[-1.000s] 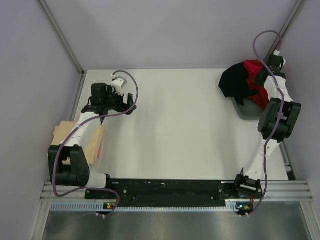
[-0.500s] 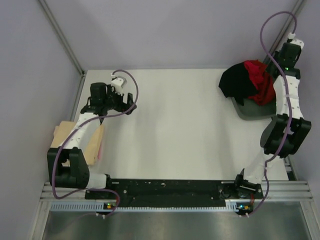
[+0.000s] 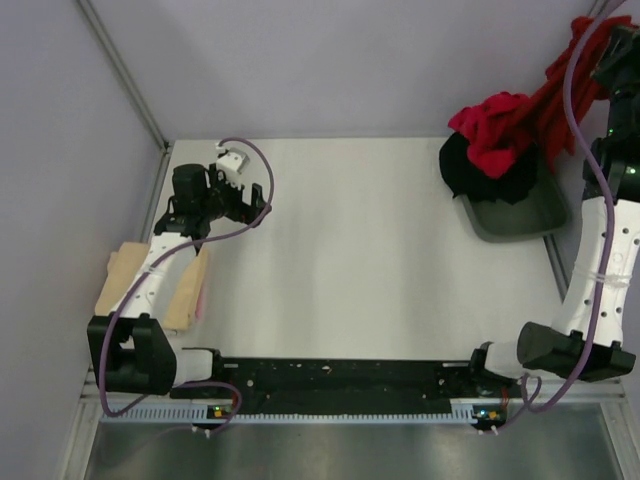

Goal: Fold and stack the t-shirts
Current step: Move the tshirt to the center of the board

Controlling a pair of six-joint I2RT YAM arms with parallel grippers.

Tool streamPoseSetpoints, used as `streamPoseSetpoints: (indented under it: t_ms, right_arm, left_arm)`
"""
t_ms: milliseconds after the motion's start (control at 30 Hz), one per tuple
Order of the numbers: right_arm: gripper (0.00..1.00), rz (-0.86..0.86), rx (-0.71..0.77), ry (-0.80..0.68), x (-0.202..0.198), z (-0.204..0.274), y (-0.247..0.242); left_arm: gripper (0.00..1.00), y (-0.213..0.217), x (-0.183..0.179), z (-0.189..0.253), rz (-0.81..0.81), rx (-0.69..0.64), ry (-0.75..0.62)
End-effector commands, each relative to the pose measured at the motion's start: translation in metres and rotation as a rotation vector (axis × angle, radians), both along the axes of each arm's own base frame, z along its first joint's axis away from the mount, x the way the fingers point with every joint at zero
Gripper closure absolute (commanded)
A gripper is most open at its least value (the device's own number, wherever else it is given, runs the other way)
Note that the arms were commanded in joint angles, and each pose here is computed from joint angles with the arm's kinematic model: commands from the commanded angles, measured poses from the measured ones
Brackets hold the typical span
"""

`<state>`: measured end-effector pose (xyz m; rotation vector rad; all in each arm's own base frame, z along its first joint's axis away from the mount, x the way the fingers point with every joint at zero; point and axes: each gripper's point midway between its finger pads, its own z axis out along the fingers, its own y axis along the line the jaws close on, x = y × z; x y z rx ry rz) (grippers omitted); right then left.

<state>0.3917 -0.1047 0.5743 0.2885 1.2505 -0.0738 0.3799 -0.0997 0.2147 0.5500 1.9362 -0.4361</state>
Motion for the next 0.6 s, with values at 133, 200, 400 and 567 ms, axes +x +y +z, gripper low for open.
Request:
streamPoseSetpoints:
  t_ms: [133,200,400,567]
  right_arm:
    - [1.00,0.198,-0.271,-0.681,-0.169,0.212,0.088]
    - [1.00,0.285,-0.292,-0.734,-0.189,0.224,0.107]
    - [1.00,0.761,-0.322,-0.816,-0.223,0.221,0.183]
    - [1.00,1.122,-0.234,-0.714,-0.197,0.190,0.261]
  left_arm:
    - [0.04,-0.003,0.001,0.022,-0.020,-0.010,-0.086]
    - [0.04,-0.003,0.001,0.021,-0.021,-0.010,-0.086]
    - [0.03,-0.002,0.004,0.025,-0.009,-0.012,-0.096]
    - [0.03,0.007,0.009,0.031,0.048,0.007,-0.102]
